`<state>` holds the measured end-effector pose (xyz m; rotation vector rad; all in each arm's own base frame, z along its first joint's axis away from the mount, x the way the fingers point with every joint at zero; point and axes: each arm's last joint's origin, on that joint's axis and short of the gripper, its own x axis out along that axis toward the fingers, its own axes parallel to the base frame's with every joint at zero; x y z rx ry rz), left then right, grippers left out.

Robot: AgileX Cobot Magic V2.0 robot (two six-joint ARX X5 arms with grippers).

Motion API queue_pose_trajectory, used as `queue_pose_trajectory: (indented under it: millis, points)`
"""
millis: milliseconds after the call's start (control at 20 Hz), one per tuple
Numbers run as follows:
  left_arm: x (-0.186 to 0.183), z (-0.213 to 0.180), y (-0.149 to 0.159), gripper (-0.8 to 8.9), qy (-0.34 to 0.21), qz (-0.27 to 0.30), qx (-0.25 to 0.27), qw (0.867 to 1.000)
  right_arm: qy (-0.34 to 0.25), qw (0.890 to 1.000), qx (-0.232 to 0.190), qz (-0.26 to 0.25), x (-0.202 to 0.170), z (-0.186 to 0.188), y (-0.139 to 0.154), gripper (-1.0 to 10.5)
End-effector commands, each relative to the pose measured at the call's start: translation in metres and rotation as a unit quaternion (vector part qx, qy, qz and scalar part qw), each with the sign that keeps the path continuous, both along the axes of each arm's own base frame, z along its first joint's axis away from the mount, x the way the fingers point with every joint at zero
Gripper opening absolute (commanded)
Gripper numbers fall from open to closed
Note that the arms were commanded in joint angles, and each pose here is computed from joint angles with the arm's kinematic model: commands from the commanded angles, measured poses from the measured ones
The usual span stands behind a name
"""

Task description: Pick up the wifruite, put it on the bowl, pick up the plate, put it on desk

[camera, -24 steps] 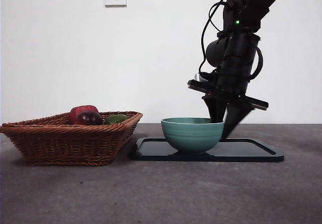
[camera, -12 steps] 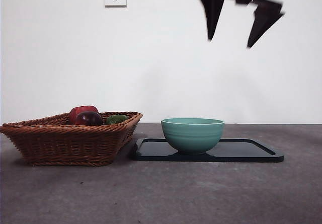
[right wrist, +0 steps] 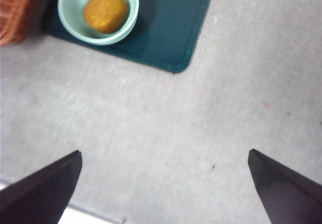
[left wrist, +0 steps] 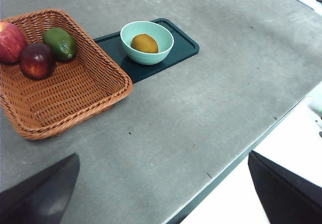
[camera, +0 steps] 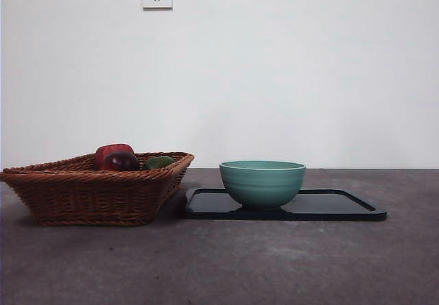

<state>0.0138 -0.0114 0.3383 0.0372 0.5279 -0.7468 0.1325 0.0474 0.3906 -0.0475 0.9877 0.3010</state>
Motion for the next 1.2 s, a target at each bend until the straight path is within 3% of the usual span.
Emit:
queue_pose_trajectory:
  millis: [50,250,550,700,1200]
  points:
    - [0.0,0.004,0.0,5.31,-0.005,-0.004,-0.014,1.0,0.005,1.0,0.02,0.015,-0.039,-0.004,-0.011,5.6]
    - [0.0,0.006,-0.001,5.31,-0.01,-0.004,-0.024,1.0,-0.052,0.996,0.067,0.026,-0.093,-0.016,-0.029,5.6]
    - [0.0,0.006,-0.001,5.31,-0.011,-0.004,-0.026,1.0,-0.157,0.979,0.133,0.02,-0.16,-0.027,-0.052,5.6]
    - [0.0,0.007,-0.001,5.31,-0.015,-0.004,-0.032,0.999,-0.175,0.974,0.145,0.021,-0.172,-0.029,-0.056,5.6]
    - [0.003,0.015,-0.006,5.27,-0.026,0.0,-0.072,0.997,-0.174,0.973,0.149,0.024,-0.172,-0.029,-0.055,5.6]
